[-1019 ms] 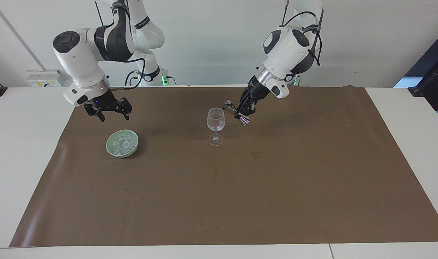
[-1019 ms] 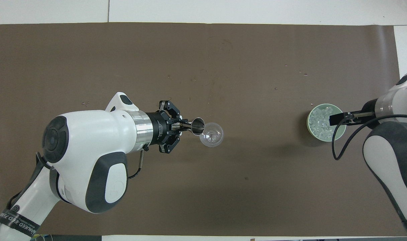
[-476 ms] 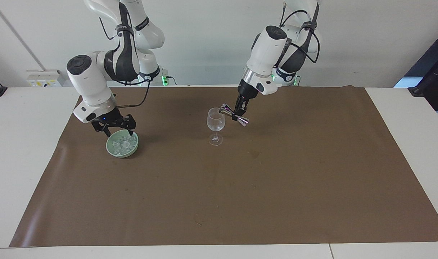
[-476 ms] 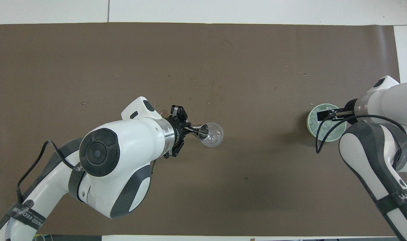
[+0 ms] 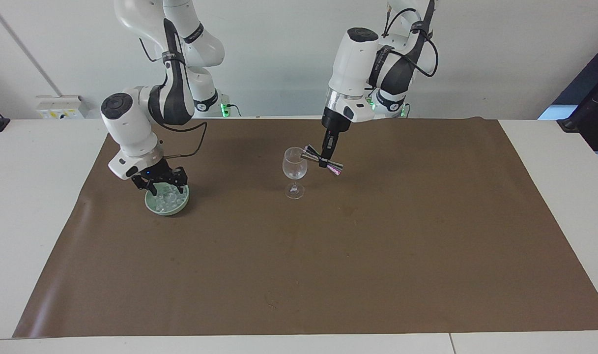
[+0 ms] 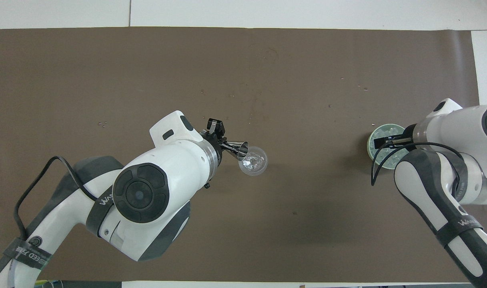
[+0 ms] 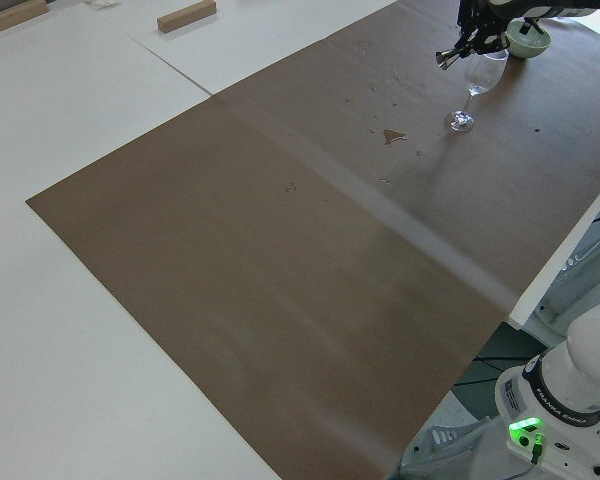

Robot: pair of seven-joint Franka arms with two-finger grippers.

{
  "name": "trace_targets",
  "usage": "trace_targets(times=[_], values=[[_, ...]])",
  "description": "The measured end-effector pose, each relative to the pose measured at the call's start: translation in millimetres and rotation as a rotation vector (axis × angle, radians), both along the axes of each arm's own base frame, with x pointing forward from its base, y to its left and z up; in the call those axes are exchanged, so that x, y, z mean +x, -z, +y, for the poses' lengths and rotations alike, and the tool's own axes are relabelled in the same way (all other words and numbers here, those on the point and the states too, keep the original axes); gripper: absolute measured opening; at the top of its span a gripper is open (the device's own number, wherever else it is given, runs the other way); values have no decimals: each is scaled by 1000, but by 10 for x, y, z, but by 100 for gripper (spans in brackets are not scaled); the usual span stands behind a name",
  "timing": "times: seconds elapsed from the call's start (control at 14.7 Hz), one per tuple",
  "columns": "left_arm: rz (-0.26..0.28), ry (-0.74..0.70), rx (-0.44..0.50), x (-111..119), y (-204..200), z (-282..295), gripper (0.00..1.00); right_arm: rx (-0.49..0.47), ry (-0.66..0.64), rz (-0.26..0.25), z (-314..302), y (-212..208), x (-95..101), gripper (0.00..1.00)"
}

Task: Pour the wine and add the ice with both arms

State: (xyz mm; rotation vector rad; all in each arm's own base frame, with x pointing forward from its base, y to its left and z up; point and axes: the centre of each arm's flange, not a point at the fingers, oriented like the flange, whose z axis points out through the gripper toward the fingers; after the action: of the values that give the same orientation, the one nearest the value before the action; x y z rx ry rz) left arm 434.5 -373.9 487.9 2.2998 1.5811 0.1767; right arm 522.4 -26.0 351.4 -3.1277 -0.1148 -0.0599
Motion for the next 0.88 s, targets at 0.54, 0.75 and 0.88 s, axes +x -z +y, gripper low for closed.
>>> trace_targets(times=[0.54,0.75,0.88], values=[[-122,124,138,-146,-1,-167,21,-1,-15,-5,-84,167,-38,74],[-153,175,186,-249,-15,-273,21,0,-22,-5,-41,166,-35,73],[-168,202,230,-306,3,-313,21,0,-21,-5,-46,168,-37,70]])
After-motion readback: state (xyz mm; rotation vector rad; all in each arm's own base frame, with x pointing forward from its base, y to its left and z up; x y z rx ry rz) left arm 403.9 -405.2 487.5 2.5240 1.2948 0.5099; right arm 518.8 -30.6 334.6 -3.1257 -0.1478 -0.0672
